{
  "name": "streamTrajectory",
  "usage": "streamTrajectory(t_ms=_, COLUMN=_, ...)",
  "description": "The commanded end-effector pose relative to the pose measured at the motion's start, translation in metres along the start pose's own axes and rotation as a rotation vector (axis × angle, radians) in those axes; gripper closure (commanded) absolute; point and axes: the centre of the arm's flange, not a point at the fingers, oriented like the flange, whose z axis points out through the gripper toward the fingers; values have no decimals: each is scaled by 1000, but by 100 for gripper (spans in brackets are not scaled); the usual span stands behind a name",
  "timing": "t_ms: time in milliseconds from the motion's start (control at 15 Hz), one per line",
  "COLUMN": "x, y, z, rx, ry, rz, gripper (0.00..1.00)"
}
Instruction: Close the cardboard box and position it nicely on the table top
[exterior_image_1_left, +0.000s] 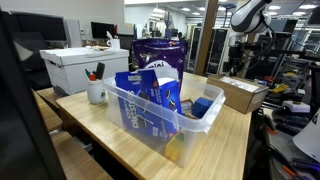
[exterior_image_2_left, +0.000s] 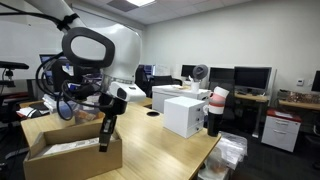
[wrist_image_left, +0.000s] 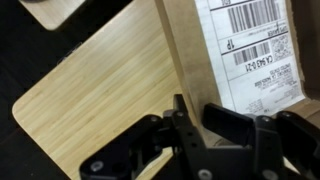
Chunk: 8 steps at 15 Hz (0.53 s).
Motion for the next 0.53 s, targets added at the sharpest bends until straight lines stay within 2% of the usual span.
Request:
streamTrajectory(t_ms=0, x=4, y=-12, z=3, rx=54, ry=-71, rz=49, gripper=98)
streamTrajectory(t_ms=267, x=7, y=-22, z=8, rx=113, ry=-50, rz=36, gripper=100)
streamTrajectory(t_ms=467, x=9, y=-31, z=8, rx=152, ry=-30, rz=-19, gripper=100)
